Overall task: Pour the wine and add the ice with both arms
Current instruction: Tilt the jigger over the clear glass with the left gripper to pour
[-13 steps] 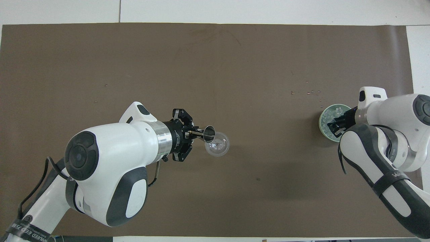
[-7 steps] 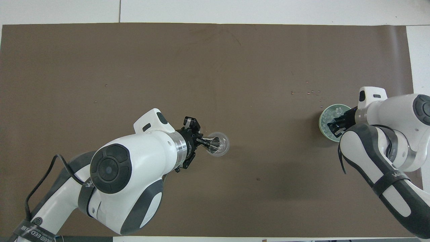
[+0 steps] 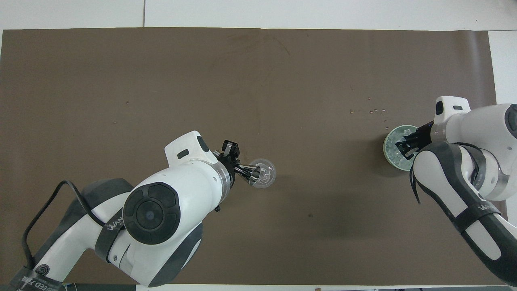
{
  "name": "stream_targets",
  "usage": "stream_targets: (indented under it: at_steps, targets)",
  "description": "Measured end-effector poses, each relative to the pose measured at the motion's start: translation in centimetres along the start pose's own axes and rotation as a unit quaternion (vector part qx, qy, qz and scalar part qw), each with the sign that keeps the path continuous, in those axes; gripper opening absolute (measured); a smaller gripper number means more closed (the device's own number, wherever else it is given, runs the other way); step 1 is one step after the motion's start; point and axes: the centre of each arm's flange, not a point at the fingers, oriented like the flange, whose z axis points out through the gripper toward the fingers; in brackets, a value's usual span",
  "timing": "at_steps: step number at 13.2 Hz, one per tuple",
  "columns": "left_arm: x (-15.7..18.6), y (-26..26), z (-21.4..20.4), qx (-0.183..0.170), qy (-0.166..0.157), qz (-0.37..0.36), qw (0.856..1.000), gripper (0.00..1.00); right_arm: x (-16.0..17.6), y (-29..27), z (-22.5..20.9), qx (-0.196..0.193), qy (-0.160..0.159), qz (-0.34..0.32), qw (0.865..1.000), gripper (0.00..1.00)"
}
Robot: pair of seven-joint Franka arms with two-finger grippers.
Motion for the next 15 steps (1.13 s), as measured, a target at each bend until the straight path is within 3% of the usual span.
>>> stream_targets:
  at_steps: [7, 11, 15]
  targets:
    - [-2.0, -0.2, -0.7, -0.026, 0.067, 0.057, 0.996, 0.22, 2.2, 0.4, -3.5, 0.012, -0.003, 0.002, 1.0, 0.25]
    - [-2.7, -0.1, -1.2, -0.041, 0.09, 0.079, 0.992, 0.22, 4.8, -0.9, -5.8, 0.02, -0.007, 0.024, 0.999, 0.25]
    - [-3.6, -0.3, -1.4, -0.053, 0.114, 0.106, 0.986, 0.22, 5.2, -1.1, -6.5, 0.019, -0.005, 0.032, 0.999, 0.25]
